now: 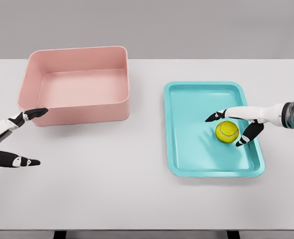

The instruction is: Put the tennis from the blue tray into the pink basket with both arms

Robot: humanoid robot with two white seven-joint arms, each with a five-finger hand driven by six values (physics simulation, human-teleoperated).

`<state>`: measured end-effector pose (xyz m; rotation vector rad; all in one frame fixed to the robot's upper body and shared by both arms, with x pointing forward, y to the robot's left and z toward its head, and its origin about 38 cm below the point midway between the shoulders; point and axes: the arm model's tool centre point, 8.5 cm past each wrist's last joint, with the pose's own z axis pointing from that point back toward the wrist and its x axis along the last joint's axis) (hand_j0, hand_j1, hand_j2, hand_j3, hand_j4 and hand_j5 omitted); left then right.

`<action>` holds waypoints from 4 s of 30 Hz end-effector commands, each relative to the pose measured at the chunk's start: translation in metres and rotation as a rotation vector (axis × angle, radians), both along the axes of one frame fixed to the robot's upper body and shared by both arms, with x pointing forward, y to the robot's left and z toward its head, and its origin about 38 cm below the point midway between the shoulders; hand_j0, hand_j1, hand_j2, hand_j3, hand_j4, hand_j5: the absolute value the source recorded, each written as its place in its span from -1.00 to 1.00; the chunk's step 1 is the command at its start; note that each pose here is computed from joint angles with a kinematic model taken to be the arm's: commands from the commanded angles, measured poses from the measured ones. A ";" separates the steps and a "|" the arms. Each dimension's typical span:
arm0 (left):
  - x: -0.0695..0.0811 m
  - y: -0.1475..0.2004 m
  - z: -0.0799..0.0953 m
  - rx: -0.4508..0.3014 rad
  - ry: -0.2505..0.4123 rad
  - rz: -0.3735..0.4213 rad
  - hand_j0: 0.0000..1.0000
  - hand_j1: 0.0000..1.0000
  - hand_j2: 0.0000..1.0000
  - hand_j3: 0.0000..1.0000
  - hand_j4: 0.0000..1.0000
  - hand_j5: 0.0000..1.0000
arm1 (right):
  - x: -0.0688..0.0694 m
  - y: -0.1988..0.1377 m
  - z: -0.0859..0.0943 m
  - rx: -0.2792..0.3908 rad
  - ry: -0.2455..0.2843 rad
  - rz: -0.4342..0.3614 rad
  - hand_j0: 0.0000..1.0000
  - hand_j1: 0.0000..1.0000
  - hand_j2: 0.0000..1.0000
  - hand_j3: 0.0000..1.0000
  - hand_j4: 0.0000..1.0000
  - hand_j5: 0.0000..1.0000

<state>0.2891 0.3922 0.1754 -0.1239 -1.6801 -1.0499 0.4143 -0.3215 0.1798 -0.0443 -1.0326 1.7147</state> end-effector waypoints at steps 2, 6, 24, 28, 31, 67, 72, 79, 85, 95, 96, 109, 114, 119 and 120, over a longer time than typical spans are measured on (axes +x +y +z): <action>-0.006 -0.003 -0.011 0.002 0.037 -0.009 1.00 1.00 1.00 1.00 1.00 1.00 | 0.000 -0.001 0.000 -0.005 -0.002 -0.001 0.82 0.82 0.82 0.82 0.82 0.82; -0.014 -0.001 -0.024 0.063 0.054 -0.023 1.00 1.00 1.00 1.00 1.00 1.00 | 0.000 -0.003 -0.001 -0.016 -0.005 -0.003 0.82 0.82 0.82 0.82 0.82 0.82; -0.014 0.009 -0.033 0.070 0.074 0.013 1.00 1.00 1.00 1.00 1.00 1.00 | 0.000 0.001 -0.003 -0.011 -0.002 0.003 0.07 0.07 0.07 0.07 0.07 0.07; -0.014 0.009 -0.033 0.070 0.074 0.013 1.00 1.00 1.00 1.00 1.00 1.00 | -0.001 0.003 -0.001 -0.006 -0.007 0.013 -0.18 -0.18 -0.18 -0.18 -0.18 -0.18; -0.014 0.009 -0.033 0.071 0.073 0.012 1.00 1.00 1.00 1.00 1.00 1.00 | -0.003 0.008 0.010 0.015 -0.038 0.058 -0.20 -0.20 -0.20 -0.20 -0.20 -0.20; -0.014 0.010 -0.032 0.073 0.071 0.013 1.00 1.00 1.00 1.00 1.00 1.00 | -0.022 0.288 -0.020 0.258 -0.170 0.569 0.13 0.13 0.13 0.13 0.13 0.13; -0.014 0.010 -0.032 0.073 0.071 0.013 1.00 1.00 1.00 1.00 1.00 1.00 | -0.032 0.290 -0.016 0.260 -0.187 0.609 1.00 1.00 1.00 1.00 1.00 1.00; -0.014 0.009 -0.032 0.075 0.071 0.012 1.00 1.00 1.00 1.00 1.00 1.00 | -0.036 0.249 0.068 0.338 -0.427 0.635 1.00 1.00 1.00 1.00 1.00 1.00; -0.014 0.009 -0.033 0.081 0.072 0.006 1.00 1.00 1.00 1.00 1.00 1.00 | -0.039 0.201 0.095 0.445 -0.539 0.688 1.00 1.00 1.00 1.00 1.00 1.00; -0.017 -0.003 -0.036 0.095 0.055 -0.025 1.00 1.00 1.00 1.00 1.00 1.00 | -0.027 0.027 0.130 0.526 -0.654 0.303 1.00 1.00 1.00 1.00 1.00 1.00; -0.016 -0.006 -0.035 0.087 0.048 -0.033 1.00 1.00 1.00 1.00 1.00 1.00 | -0.027 0.026 0.129 0.524 -0.650 0.296 1.00 1.00 1.00 1.00 1.00 1.00; -0.016 -0.042 -0.043 0.051 -0.026 -0.075 1.00 1.00 1.00 1.00 1.00 1.00 | -0.034 0.013 0.121 0.459 -0.618 0.289 1.00 1.00 1.00 1.00 1.00 1.00; -0.010 -0.060 -0.044 0.045 -0.087 -0.090 1.00 1.00 1.00 1.00 1.00 1.00 | -0.035 0.010 0.124 0.452 -0.623 0.285 1.00 1.00 1.00 1.00 1.00 1.00; -0.005 -0.087 -0.051 0.051 -0.129 -0.133 1.00 1.00 1.00 1.00 1.00 1.00 | -0.038 0.016 0.126 0.457 -0.628 0.309 1.00 1.00 1.00 1.00 1.00 1.00; -0.006 -0.089 -0.052 0.049 -0.125 -0.138 1.00 1.00 1.00 1.00 1.00 1.00 | -0.042 0.022 0.129 0.461 -0.636 0.331 1.00 1.00 1.00 1.00 1.00 1.00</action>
